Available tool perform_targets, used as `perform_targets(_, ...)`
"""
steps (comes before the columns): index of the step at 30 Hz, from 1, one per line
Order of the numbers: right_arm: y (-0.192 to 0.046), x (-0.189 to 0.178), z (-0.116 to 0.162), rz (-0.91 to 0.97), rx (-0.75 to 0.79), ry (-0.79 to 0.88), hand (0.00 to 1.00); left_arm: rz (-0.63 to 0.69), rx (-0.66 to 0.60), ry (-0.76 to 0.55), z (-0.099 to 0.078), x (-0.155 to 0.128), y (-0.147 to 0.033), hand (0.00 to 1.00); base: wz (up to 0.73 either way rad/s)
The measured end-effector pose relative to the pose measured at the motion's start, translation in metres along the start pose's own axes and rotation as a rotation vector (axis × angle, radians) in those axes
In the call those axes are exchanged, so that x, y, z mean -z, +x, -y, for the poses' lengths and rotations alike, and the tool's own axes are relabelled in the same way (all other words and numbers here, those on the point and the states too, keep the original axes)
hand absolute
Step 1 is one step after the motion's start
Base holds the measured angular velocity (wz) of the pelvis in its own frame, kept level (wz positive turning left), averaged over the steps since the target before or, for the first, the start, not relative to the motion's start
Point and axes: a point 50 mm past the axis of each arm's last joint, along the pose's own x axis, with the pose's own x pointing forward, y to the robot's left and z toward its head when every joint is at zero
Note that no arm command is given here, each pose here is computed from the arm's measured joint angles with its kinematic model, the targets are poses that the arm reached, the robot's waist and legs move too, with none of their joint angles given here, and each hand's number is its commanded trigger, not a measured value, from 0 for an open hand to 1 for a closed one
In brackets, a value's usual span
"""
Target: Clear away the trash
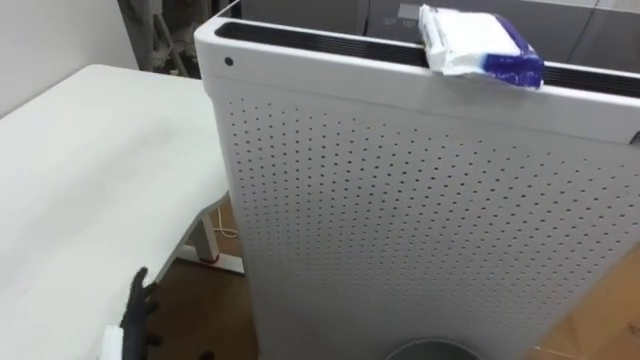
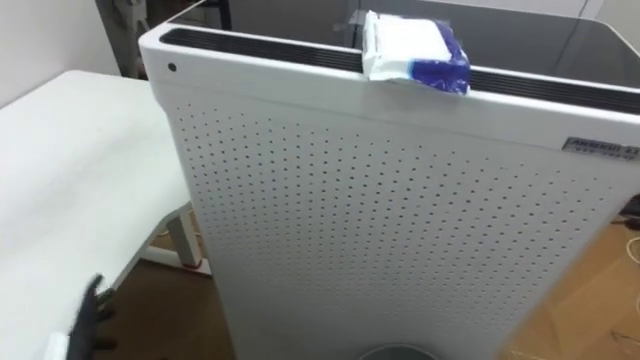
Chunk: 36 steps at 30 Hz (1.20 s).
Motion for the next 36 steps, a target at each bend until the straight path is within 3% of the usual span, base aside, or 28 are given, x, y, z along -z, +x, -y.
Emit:
perform_targets(2,0.001,-0.001,0.004,0.003,0.016,-0.007,1.0,0.11,-0.181,-0.043,-0.022,-0.019,0.015,0.0,0.0)
perform_targets(5,0.001,-0.002,0.007,0.005,0.015,-0.021,1.0,0.234,-0.357,-0.049,-0.053,-0.038,0.035,0.0,0.0)
perform_targets(10,0.0,0.002,0.007,-0.009,0.002,-0.023,1.0,0.369,-0.502,-0.109,-0.076,-0.068,0.041,0.0,0.0)
perform_targets(24,0.0,0.0,0.004,-0.003,-0.041,-0.052,1.0,0.551,-0.6,-0.196,-0.091,-0.107,0.044,0.0,0.0)
perform_targets(31,0.001,-0.002,0.003,0.004,-0.051,-0.055,1.0,0.743,-0.596,-0.15,-0.097,-0.14,0.04,0.0,0.0)
perform_targets(36,0.002,-0.003,0.001,0.007,-0.078,-0.064,1.0,0.849,-0.49,-0.2,-0.084,-0.166,0.039,0.0,0.01)
